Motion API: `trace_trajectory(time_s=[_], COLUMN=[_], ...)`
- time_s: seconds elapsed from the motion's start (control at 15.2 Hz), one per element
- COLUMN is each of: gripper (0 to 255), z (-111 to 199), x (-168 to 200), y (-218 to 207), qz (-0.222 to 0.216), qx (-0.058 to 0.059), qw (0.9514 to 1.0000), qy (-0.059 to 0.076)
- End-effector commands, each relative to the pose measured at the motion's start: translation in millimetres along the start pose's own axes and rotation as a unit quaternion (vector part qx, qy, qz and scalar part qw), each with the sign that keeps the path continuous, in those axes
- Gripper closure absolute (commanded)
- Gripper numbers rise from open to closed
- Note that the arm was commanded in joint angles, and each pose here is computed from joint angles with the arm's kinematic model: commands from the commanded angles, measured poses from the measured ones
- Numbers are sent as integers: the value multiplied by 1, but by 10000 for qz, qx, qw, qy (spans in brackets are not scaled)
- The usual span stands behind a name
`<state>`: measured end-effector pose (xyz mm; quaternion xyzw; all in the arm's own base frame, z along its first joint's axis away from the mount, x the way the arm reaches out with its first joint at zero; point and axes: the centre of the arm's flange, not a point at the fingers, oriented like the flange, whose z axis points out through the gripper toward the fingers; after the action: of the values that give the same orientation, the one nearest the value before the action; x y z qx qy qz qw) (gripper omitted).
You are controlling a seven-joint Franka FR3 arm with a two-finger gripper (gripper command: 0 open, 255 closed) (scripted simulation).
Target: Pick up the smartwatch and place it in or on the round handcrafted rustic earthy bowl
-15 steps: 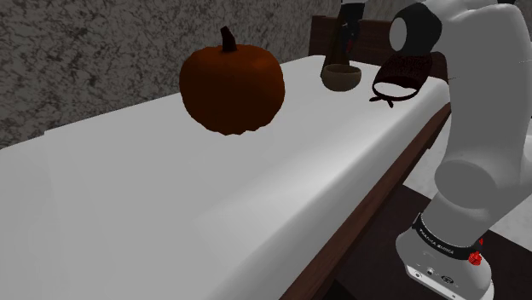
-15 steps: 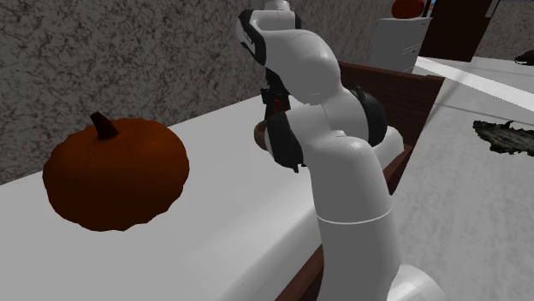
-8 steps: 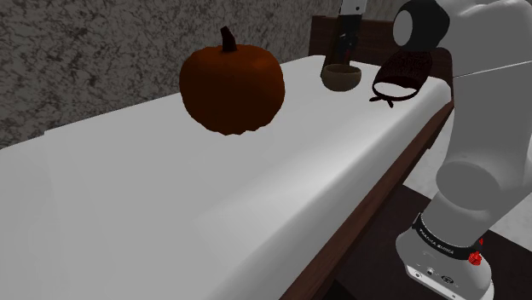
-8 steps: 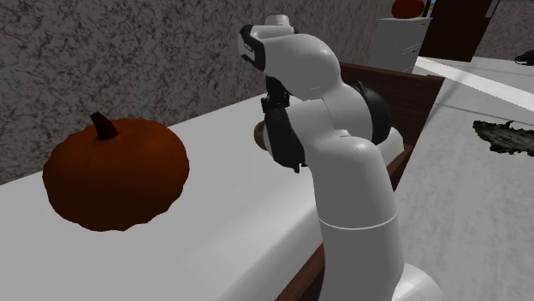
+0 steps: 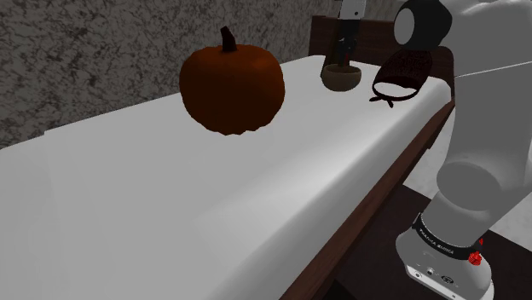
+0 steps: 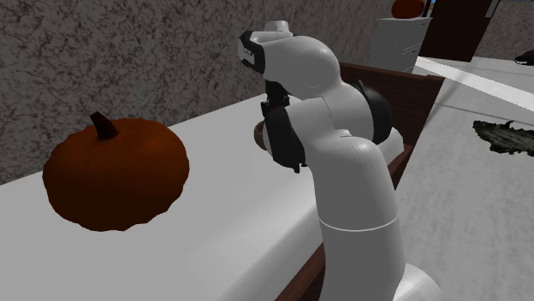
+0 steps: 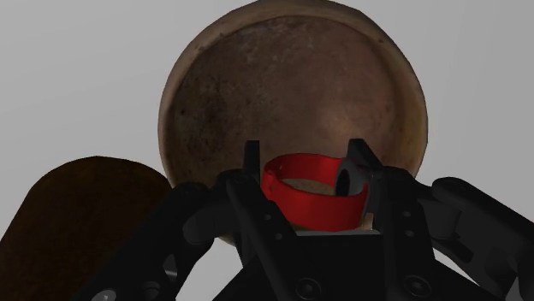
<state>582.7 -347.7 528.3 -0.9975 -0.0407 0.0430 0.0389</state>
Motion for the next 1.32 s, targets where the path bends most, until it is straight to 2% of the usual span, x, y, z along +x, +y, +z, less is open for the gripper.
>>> trace_trajectory(time_s=[0.0, 0.07, 0.13, 0.46, 0.73, 1.25], gripper=[255, 255, 0, 0, 0, 0], z=[0, 0, 0, 0, -50, -50], x=[0, 0, 0, 0, 0, 0], y=[0, 0, 0, 0, 0, 0], qz=[0, 0, 0, 0, 0, 0], qx=[0, 0, 0, 0, 0, 0], qw=[10000, 10000, 10000, 10000, 10000, 10000], qy=[0, 0, 0, 0, 0, 1])
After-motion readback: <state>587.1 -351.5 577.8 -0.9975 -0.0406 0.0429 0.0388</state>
